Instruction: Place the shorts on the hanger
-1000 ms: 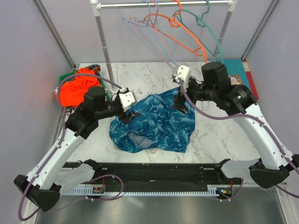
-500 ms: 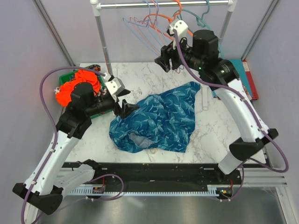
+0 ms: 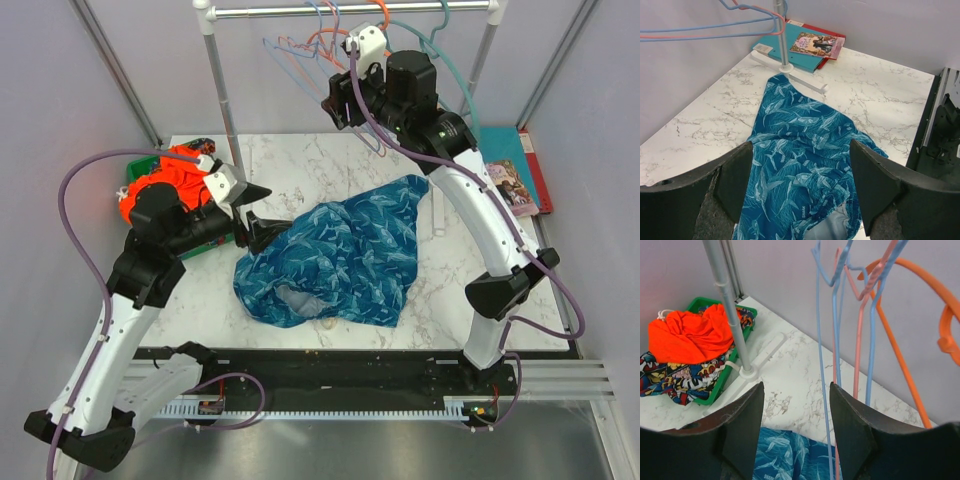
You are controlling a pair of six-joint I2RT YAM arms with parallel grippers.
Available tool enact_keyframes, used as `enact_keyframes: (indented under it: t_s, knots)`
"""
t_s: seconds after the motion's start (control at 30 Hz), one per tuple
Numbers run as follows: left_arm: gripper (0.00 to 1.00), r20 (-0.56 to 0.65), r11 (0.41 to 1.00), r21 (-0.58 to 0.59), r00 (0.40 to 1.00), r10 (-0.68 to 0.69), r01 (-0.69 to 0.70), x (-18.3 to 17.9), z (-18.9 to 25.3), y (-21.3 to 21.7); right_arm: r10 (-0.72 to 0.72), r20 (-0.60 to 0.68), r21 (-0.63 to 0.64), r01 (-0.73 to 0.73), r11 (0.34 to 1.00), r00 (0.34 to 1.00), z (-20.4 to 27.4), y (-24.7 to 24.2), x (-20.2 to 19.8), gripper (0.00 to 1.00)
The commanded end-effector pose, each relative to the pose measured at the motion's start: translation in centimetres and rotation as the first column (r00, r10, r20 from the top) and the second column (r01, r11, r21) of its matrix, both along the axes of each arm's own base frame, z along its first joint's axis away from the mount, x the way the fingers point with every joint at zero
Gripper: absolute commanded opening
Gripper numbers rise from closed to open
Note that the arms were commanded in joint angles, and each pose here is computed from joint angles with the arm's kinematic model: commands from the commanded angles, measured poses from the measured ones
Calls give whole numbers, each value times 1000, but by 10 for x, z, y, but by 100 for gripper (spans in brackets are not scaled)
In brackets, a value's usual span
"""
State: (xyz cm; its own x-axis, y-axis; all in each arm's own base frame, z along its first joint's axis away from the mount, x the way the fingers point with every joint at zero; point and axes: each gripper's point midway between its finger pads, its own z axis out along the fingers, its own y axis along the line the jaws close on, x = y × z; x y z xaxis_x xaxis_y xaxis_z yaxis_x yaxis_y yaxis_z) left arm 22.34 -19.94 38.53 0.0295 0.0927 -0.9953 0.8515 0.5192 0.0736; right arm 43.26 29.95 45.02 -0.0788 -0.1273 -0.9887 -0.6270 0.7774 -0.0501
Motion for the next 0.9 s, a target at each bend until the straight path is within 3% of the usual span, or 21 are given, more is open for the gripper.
enact_keyframes:
  t_s: [0.0, 0.23, 0.87]
  knots:
    - [84, 15, 999, -37, 1000, -18, 19, -4, 9, -2, -67, 75, 57, 63, 996, 995, 28, -6, 11, 62]
    - [85, 28, 1000, -28, 1000, -11, 12, -3, 7, 0, -40, 75, 47, 37, 998, 996, 20, 2, 14, 62]
    - [85, 31, 999, -26, 999, -27, 27, -6, 4, -1, -138, 79, -47, 142, 989, 987, -26, -3, 48, 59]
